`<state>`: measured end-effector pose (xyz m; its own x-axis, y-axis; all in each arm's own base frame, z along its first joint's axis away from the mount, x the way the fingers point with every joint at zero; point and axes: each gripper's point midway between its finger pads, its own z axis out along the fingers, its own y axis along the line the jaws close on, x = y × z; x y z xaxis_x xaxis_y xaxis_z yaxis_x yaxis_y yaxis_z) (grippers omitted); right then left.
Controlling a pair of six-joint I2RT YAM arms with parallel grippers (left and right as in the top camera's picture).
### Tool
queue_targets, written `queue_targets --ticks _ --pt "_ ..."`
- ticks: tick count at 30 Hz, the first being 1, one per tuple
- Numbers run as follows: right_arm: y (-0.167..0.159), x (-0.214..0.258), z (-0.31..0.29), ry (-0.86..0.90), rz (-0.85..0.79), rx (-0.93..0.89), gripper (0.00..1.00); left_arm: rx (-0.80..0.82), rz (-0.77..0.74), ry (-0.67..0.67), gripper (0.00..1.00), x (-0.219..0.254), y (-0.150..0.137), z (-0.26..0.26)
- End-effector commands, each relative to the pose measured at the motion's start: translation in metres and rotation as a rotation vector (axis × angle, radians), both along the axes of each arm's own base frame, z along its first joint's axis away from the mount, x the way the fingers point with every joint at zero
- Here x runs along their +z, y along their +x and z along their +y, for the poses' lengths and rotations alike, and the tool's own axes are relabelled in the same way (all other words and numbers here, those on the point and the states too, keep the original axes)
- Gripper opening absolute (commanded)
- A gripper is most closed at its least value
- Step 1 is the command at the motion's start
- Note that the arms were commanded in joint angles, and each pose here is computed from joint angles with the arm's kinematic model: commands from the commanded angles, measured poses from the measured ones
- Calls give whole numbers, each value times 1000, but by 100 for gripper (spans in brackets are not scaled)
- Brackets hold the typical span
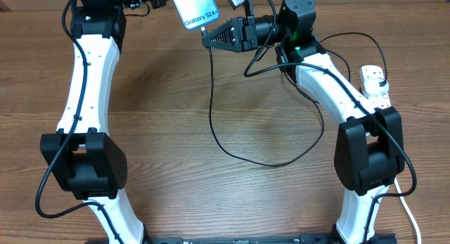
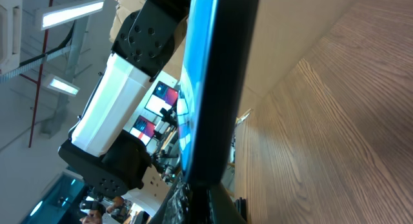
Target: Plug charger to phone and switch on socket
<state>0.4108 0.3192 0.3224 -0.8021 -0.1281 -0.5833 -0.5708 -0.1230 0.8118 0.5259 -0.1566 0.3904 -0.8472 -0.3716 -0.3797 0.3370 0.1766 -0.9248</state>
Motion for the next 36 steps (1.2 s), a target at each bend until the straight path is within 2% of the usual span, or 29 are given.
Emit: queue_targets --ticks 1,36 --pt "-7 29 -3 26 -69 -9 4 -5 -76 11 4 19 -7 -1" --pt "-8 29 -5 29 -84 -2 4 -73 -88 13 4 19 -18 -4"
